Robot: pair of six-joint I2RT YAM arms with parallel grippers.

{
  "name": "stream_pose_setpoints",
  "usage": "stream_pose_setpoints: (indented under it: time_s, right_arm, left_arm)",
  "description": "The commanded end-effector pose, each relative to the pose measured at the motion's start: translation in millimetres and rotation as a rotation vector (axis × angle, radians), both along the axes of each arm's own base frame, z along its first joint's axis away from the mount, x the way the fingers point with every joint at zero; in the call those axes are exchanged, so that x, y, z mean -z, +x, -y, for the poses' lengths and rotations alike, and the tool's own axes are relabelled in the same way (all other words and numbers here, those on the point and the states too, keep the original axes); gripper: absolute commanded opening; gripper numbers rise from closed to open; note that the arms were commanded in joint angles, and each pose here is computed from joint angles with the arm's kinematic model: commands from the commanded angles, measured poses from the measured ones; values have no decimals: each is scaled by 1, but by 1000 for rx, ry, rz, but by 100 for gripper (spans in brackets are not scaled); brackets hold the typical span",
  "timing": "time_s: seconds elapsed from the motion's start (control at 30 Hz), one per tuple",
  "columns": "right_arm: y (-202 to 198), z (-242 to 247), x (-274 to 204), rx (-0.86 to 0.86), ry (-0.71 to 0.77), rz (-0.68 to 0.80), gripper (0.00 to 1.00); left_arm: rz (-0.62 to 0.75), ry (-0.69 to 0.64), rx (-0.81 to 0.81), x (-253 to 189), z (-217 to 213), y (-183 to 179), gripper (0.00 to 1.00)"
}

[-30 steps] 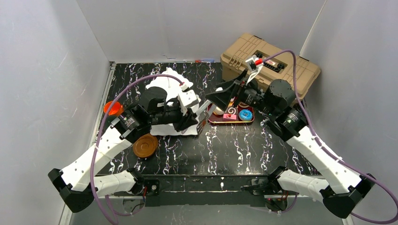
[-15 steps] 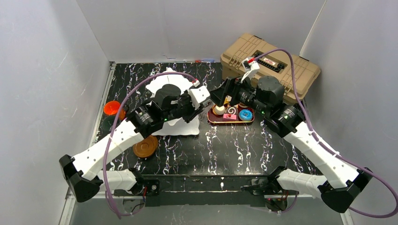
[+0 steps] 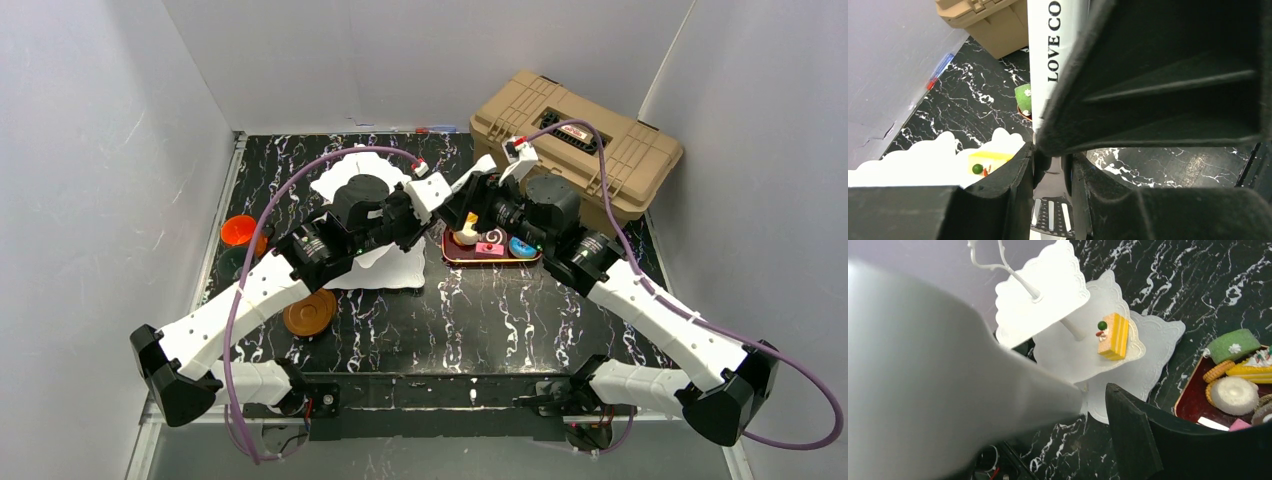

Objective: Serve the afternoon tea
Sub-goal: Adjust the clamp.

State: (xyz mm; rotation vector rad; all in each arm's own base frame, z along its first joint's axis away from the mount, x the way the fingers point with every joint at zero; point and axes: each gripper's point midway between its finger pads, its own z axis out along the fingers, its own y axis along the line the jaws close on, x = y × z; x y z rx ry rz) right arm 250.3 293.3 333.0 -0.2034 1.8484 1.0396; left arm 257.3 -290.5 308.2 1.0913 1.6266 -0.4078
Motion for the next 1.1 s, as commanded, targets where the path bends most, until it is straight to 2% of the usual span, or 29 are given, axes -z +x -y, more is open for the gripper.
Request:
stream_pose_setpoints:
  time_s: [0.0,0.23,0.37,0.43,0.77,0.83,0.9,0.93,0.97,1.0,1.07]
  right_arm:
    - [7,-8,-37,9,129,92,86]
    - [2,-16,-45,-37,180,97,85]
    - [3,-19,-33,-36,167,49,68]
    - [4,-20,-21,-32,138,8,65]
    - [9,-20,-12,-11,95,-18,67]
    - [9,-19,-14,-11,98,-12,61]
    - [12,-13,-17,25,103,8,52]
    - [13,-11,-18,34,97,21,47]
    - [14,-7,-18,47,86,31,44]
    - [15,-4,-18,61,70,38,43]
    - [16,5,-16,89,32,51,43]
  left_arm:
    - [34,-68,8,-25,8,-2,0]
    - [28,-61,5,-21,8,-2,0]
    - [43,-64,-6,-24,8,1,0]
    - [52,-63,-5,-26,8,2,0]
    - [64,-63,7,-27,10,0,0]
    - [61,-63,14,-28,10,-2,0]
    - [48,-64,31,-26,12,-7,0]
    - [40,-65,39,-26,13,-9,5]
    - [33,-65,45,-26,13,-11,18]
    - [24,-64,54,-25,13,-13,34]
    - [9,-61,68,-25,13,-17,59]
